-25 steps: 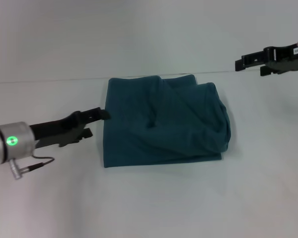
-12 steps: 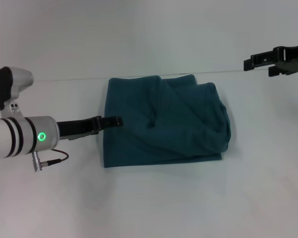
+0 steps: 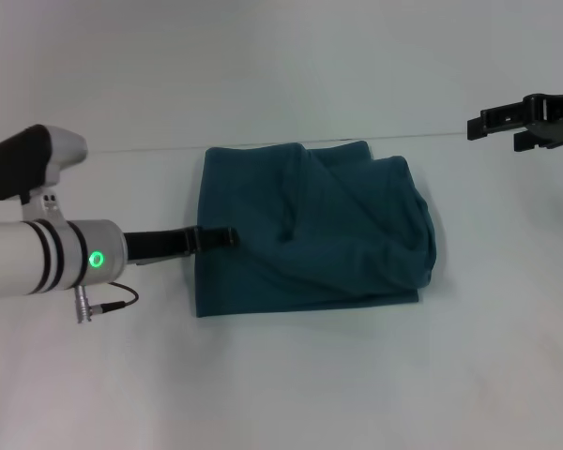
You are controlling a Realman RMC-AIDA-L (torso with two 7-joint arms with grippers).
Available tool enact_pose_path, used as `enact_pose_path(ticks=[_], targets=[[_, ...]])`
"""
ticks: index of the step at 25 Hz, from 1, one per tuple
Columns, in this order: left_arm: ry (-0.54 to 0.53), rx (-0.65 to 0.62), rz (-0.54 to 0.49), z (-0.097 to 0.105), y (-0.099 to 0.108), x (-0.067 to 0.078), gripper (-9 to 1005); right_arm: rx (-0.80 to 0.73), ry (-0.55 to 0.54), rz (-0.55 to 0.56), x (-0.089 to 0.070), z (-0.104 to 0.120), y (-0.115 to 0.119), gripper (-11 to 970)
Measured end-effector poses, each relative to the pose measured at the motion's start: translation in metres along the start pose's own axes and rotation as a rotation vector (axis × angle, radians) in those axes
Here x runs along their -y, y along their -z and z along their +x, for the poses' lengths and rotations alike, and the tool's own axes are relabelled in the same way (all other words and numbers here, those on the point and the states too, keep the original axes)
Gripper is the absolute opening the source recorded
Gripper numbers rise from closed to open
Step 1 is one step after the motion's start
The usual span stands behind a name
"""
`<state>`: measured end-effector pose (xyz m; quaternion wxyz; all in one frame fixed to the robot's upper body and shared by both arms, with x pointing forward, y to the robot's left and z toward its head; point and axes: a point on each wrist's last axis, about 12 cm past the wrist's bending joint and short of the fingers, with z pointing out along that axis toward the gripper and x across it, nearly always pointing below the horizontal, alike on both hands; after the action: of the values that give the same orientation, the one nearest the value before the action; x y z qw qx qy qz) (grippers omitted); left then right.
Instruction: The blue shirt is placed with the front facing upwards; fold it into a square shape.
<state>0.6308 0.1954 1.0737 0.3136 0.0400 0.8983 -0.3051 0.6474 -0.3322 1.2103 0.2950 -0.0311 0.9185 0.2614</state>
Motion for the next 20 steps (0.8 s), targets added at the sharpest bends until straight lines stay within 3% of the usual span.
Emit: enact_pose_path(ticks=[9, 16, 20], targets=[[-0.012, -0.023, -0.014, 0.001, -0.008, 0.005, 911, -0.003, -0.003, -0.003, 0.002, 0.002, 0.001, 937], [-0.042, -0.067, 0.009, 0.004, -0.020, 0.022, 909, 0.003, -0.003, -0.004, 0.003, 0.002, 0.002, 937], [-0.051, -0.058, 0.011, 0.000, -0.021, 0.025, 908, 0.014, -0.002, -0.001, 0.004, 0.001, 0.004, 937]])
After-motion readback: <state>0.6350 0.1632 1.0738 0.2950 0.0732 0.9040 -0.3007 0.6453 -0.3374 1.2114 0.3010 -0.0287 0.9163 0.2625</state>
